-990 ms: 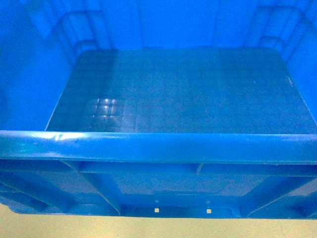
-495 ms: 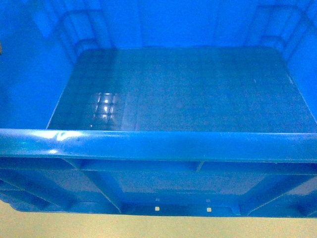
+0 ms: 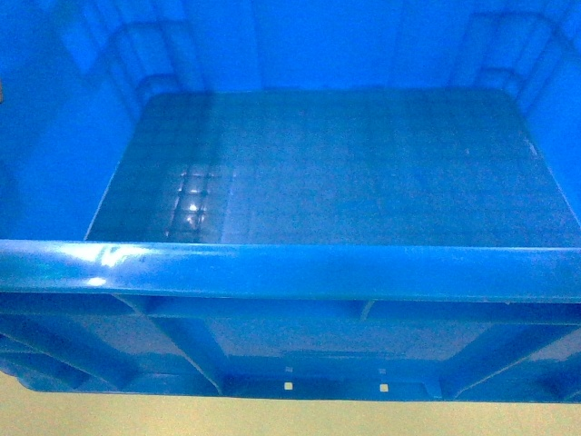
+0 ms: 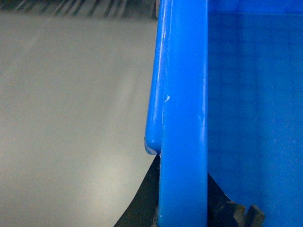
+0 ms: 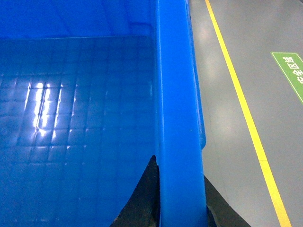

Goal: Place box next to blue box on left shelf

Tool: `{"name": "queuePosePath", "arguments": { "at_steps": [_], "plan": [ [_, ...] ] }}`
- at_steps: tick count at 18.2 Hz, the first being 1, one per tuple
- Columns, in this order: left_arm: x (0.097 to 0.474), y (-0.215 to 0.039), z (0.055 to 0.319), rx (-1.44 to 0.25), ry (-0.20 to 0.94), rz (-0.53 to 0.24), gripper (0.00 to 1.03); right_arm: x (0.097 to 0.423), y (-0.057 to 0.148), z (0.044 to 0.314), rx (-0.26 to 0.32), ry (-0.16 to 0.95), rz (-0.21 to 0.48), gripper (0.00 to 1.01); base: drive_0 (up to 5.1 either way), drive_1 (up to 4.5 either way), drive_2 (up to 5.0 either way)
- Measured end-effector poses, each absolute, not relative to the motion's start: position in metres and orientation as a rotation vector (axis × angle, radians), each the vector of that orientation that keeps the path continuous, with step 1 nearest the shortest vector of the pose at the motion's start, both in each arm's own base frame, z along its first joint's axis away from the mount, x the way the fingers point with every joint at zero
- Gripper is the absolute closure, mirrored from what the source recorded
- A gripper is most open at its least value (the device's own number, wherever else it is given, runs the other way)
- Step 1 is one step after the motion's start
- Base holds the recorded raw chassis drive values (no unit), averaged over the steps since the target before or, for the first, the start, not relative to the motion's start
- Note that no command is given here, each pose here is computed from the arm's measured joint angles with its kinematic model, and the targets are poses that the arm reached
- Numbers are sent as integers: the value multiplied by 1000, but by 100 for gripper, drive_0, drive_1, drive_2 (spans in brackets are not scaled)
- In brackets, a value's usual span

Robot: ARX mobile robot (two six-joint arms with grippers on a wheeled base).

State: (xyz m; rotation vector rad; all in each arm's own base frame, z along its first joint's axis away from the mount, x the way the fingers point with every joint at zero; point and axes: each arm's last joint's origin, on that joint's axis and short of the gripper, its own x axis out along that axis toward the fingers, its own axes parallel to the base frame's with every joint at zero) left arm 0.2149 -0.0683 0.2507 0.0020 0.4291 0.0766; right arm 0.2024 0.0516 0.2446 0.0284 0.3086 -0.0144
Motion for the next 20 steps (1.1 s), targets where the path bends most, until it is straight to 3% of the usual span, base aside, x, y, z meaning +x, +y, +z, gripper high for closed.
{"name": "queuePosePath", "arguments": {
  "at_steps": [20],
  "plan": [
    [215,-68,251,1,426,77,94,202,52,245,28,306,-14,92,-1,425,-427]
  ]
}}
